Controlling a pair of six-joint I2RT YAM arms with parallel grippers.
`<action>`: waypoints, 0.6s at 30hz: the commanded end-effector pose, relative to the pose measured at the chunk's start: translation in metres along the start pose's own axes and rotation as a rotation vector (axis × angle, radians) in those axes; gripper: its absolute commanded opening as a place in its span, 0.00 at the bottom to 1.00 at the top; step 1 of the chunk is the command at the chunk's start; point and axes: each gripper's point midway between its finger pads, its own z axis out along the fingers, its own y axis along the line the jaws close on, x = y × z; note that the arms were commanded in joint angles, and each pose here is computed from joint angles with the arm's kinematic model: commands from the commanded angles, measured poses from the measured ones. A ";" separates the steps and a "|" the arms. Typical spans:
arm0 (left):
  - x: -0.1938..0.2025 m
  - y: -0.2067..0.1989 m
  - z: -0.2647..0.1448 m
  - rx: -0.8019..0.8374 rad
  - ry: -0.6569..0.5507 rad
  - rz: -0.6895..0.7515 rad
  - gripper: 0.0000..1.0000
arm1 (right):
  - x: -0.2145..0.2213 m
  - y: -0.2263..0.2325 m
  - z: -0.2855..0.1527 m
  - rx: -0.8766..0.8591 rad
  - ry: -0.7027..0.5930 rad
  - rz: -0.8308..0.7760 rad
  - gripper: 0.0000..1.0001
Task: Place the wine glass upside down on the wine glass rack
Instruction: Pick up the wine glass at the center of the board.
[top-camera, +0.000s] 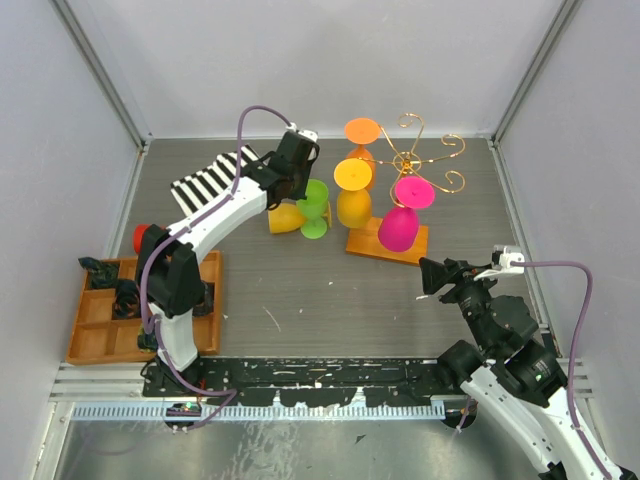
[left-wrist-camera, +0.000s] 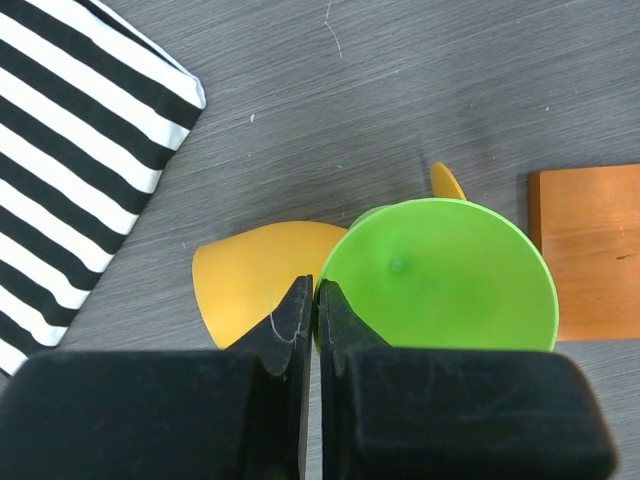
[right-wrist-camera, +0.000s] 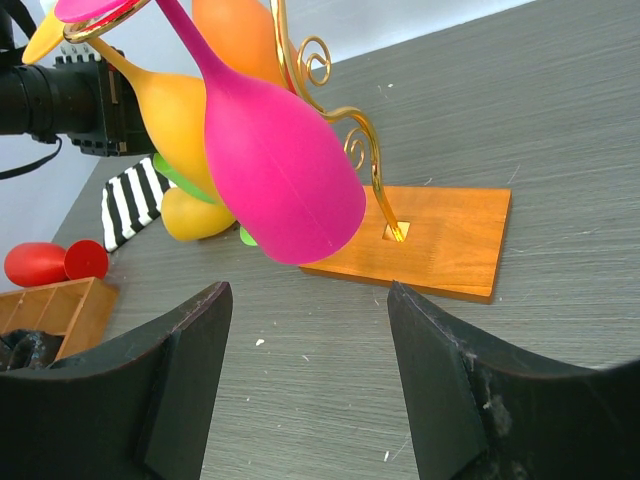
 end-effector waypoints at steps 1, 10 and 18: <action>0.004 -0.001 -0.013 0.000 0.029 0.034 0.09 | -0.012 0.009 0.000 -0.035 -0.044 0.034 0.69; 0.008 -0.004 -0.020 0.027 0.043 0.038 0.05 | -0.012 0.009 -0.001 -0.035 -0.044 0.034 0.69; 0.017 -0.006 -0.024 0.037 0.070 0.040 0.00 | -0.012 0.009 -0.001 -0.035 -0.046 0.035 0.69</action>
